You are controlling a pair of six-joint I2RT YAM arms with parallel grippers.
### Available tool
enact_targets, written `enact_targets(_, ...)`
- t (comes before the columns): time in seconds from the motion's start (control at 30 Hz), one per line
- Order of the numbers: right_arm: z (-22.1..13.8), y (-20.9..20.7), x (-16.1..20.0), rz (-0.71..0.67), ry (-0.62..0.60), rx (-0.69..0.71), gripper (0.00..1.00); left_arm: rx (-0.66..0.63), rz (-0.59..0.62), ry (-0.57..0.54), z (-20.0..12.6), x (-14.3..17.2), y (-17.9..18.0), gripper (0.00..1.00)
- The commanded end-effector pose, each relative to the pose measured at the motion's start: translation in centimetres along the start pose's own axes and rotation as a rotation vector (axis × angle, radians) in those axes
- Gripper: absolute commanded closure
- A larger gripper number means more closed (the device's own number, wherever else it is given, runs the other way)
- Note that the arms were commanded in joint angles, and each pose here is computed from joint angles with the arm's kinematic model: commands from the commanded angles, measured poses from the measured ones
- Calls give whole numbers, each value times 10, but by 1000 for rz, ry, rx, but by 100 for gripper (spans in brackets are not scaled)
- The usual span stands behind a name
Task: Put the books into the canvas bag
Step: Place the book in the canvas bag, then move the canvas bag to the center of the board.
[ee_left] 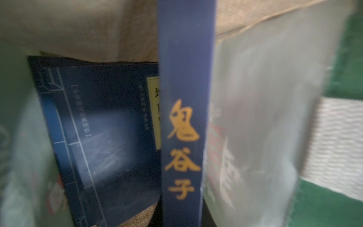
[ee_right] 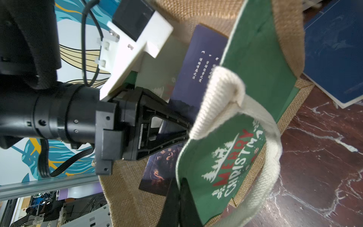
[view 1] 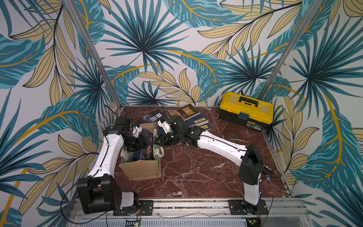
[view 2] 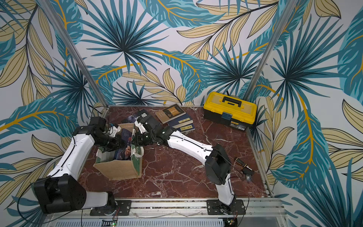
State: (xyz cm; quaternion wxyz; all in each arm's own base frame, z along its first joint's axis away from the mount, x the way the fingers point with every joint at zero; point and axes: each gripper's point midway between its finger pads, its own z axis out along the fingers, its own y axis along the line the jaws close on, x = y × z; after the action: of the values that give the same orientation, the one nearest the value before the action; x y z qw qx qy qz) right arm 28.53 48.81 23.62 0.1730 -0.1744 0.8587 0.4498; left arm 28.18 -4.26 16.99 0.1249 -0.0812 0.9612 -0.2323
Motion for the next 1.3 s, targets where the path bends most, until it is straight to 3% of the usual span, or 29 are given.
enact_targets(0.0,-8,2,5,-5,1,-6,99,-88,39,-47,2,-8,19,79)
enact_targets(0.1,-7,1,6,-1,8,-6,99,-102,64,-108,-15,-14,13,59)
enact_targets(0.2,-5,0,8,5,17,-7,96,-113,91,-194,-38,-23,4,49)
enact_targets(0.3,-8,2,6,3,11,-8,86,-115,124,-289,-65,-30,-9,46)
enact_targets(0.37,-12,3,5,-6,1,0,72,-103,140,-342,-81,-34,-19,46)
enact_targets(0.43,-19,3,1,-18,-16,17,65,-78,157,-389,-96,-36,-31,46)
enact_targets(0.53,-30,-3,-6,-13,-43,45,58,-20,162,-433,-112,-36,-49,46)
enact_targets(0.77,-60,-46,-23,51,-112,132,56,22,265,-445,-118,-25,-103,46)
enact_targets(0.87,-79,-83,-28,114,-149,201,56,10,320,-422,-107,-19,-127,46)
enact_targets(1.03,-108,-142,-22,221,-198,323,56,-31,395,-351,-63,-13,-162,46)
enact_targets(1.27,-131,-204,-7,341,-234,440,56,-73,365,-171,45,-11,-187,47)
